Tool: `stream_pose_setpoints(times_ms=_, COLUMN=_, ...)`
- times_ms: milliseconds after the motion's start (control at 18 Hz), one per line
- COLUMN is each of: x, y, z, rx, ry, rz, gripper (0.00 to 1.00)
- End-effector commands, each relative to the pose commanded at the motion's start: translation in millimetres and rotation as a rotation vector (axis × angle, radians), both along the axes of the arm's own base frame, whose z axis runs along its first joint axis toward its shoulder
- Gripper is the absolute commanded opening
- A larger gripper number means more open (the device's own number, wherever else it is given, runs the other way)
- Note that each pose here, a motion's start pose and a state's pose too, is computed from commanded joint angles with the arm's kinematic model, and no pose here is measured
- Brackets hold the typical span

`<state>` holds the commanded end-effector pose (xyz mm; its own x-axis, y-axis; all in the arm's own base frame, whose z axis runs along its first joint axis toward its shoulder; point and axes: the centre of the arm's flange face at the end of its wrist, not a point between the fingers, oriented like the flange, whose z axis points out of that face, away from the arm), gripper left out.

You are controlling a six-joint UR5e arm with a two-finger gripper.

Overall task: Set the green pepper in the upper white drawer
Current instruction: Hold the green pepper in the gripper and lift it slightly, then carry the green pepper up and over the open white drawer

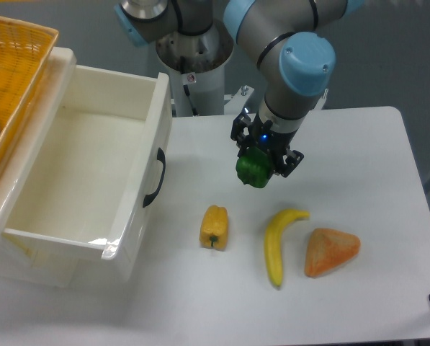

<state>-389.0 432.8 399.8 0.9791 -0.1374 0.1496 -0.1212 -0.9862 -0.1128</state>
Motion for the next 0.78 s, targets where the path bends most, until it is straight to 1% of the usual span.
stream_pose_setpoints(times_ms=56, x=2.7, y=2.6, z=0.6, rx=-0.001, ry=-0.002, rz=0.008, gripper=0.47)
stream_pose_setpoints(times_ms=167, x=10.7, y=7.8, z=2.8, rx=-0.005, ry=-0.016, rz=0.062, gripper=0.47)
stream_pose_setpoints(times_ms=278, x=21.8, y=14.6, z=12.5, rx=0.013, ry=-0.017, rz=0.068, gripper=0.47)
stream_pose_setpoints(times_ms=389, x=29.4, y=12.6, z=22.1, rx=0.025, ry=-0.032, rz=0.09, gripper=0.47)
stream_pose_setpoints(times_ms=611, x=36.9, y=7.8, z=47.1, rx=0.073, ry=-0.029, rz=0.133, gripper=0.47)
stream_pose_setpoints(times_ms=778, x=44.0, y=2.3, z=68.5, rx=0.122, ry=-0.051, rz=0.247, gripper=0.47)
